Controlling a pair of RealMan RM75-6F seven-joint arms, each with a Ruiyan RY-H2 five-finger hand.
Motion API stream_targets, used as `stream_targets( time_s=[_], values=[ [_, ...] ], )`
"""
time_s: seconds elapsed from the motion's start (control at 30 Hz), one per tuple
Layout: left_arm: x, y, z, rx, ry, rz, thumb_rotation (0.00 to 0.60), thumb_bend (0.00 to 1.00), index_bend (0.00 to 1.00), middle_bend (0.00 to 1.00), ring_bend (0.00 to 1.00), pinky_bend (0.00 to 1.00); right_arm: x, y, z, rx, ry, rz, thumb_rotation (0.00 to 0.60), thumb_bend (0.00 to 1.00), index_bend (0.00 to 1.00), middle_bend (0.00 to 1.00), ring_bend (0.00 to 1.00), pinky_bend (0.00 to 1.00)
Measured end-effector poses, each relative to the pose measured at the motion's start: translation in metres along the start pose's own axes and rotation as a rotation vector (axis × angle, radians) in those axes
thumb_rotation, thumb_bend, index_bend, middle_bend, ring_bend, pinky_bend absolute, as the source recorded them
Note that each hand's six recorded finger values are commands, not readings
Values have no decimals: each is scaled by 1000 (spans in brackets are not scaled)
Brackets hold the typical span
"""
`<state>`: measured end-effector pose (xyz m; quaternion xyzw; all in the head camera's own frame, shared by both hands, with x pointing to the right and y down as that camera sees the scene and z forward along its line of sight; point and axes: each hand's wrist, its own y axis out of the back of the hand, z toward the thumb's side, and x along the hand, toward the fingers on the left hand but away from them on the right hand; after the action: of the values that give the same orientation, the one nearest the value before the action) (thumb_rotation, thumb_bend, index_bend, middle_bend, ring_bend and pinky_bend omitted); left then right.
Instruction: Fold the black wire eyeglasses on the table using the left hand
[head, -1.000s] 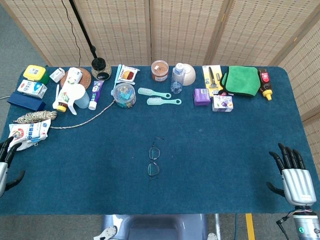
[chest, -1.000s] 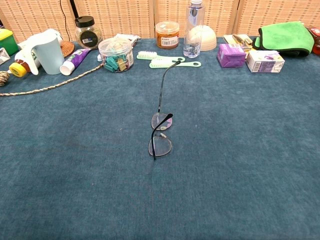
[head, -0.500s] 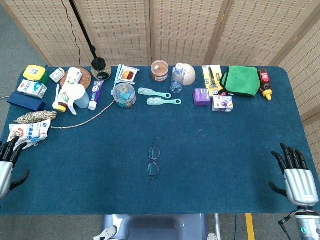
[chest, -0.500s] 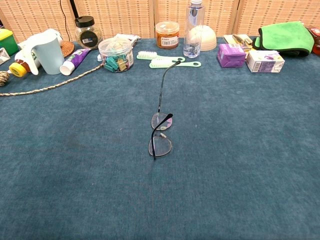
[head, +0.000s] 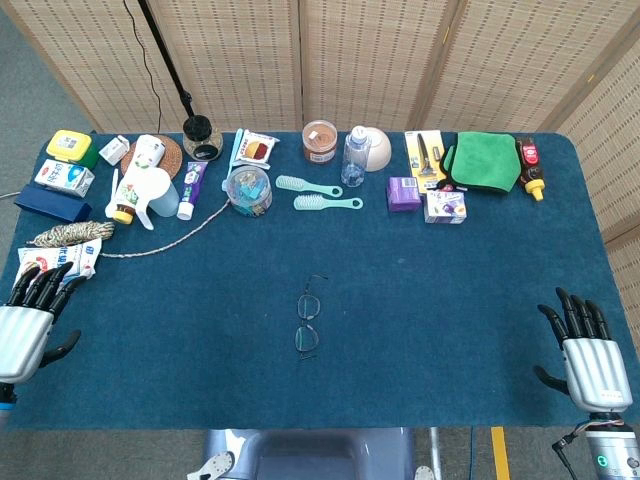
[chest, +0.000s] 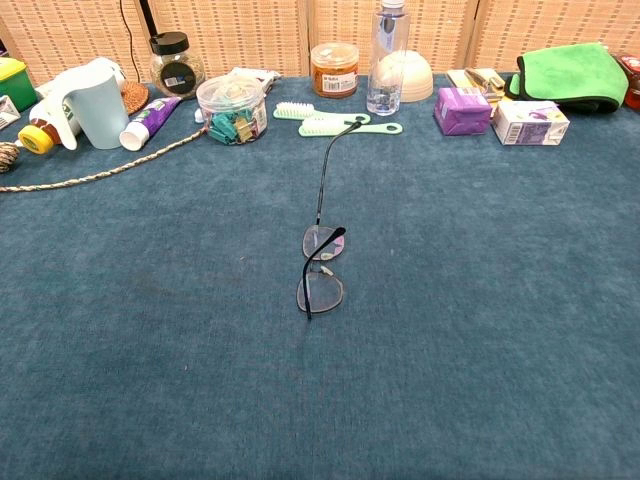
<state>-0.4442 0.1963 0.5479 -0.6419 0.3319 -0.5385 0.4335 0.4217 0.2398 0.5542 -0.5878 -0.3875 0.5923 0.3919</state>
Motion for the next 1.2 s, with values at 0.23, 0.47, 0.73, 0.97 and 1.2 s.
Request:
stream_targets(
  time_s=[0.23,0.47,0.73,0.97,1.2],
  values=[
    [21,6,34,17,-194,0,585,264,169,75,99,64,3,5,3,9,2,-10,600,0,172,22,50,64],
    [35,8,71,75,-380,-6,585,265,169,75,97,64,6,7,2,14,-9,-14,600,0,173,21,50,64],
    [48,6,115,190,-579,22,582,264,170,75,87,64,9,8,1,17,-20,-16,600,0,173,22,50,64],
    [56,3,150,259,-698,51,584,264,170,58,66,63,10,7,1,12,-23,-15,600,0,173,21,50,64],
    [65,2,183,313,-771,83,583,264,140,28,47,54,10,5,0,4,-24,-14,600,0,172,21,50,64]
  ],
)
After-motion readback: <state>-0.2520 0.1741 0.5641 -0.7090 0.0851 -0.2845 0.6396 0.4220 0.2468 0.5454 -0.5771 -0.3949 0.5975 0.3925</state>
